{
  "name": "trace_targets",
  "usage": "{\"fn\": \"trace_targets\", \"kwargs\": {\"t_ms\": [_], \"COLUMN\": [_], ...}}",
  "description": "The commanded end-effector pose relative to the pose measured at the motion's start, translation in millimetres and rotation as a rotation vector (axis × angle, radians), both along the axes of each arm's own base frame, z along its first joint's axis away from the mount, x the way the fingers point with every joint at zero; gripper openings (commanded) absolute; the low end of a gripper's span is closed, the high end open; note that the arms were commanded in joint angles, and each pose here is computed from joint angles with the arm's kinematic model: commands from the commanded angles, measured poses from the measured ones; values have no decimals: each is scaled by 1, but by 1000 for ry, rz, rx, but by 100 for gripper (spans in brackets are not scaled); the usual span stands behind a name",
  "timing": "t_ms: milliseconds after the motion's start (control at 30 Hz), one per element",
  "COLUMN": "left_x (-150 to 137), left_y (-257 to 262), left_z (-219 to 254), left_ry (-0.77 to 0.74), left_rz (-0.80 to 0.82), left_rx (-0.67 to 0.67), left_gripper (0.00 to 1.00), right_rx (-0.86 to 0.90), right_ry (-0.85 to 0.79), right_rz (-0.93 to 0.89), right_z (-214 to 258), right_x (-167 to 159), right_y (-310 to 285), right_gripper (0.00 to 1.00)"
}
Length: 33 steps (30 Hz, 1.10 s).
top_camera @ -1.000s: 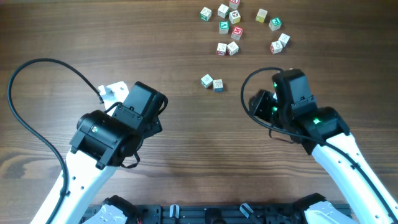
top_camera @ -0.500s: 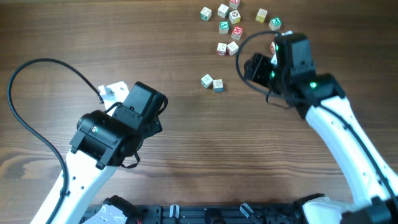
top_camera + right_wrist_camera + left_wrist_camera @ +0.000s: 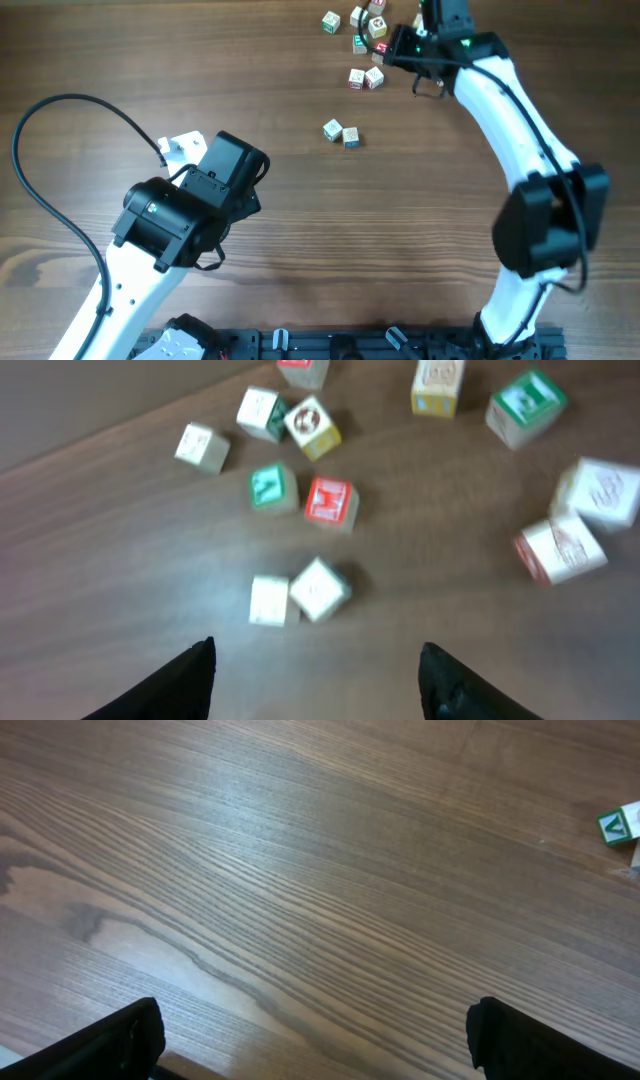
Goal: Form a circle
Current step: 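Reach the right gripper up into the block cluster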
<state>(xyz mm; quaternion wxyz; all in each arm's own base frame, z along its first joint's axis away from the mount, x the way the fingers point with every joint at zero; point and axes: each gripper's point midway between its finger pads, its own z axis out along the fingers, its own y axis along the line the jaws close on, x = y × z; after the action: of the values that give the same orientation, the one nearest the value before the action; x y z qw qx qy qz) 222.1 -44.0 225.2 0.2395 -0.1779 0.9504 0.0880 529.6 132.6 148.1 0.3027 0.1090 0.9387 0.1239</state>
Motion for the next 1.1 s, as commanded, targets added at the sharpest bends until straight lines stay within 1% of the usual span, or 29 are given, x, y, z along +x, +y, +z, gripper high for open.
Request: {"fn": "trace_targets", "kwargs": {"t_ms": [0,67,167,367,567,700,800,967,1033,1067], "left_x": [-1,-1,-1,-1,-1,-1,-1,-1,-1,-1], "left_y": [2,2,2,2,2,2,2,2,2,2], "left_z": [0,0,0,0,0,0,0,0,0,0], "left_ry": [-3,-2,-2,-2,-2,-2,-3,-2,-3,-2], "left_rz": [-1,-1,-1,-1,-1,-1,0,-1,0,-1], "left_rx": [3,3,3,3,3,3,3,3,3,3], "left_gripper": [100,100,100,100,100,100,100,100,100,100], "right_rx": [-77,-87,-75,-75,-58,-76,-70,-76,-75,-74], "right_ry": [-12,-16,-40,-100,-122,-106,-98,-109,-110,-109], "right_rz": [-19,-29,-29,-43,-18,-32,-49,-61,-61,-62], "right_z": [-27,-47,-65,-81,-100,-123,-130,-130,-130,-130], "right_x": [31,42,55,75,82,82,83,85,85,85], "right_y": [-8,-7,-3,0,17,18,17,15,15,15], "right_gripper": [63,63,62,62,60,59,55,47,39,37]}}
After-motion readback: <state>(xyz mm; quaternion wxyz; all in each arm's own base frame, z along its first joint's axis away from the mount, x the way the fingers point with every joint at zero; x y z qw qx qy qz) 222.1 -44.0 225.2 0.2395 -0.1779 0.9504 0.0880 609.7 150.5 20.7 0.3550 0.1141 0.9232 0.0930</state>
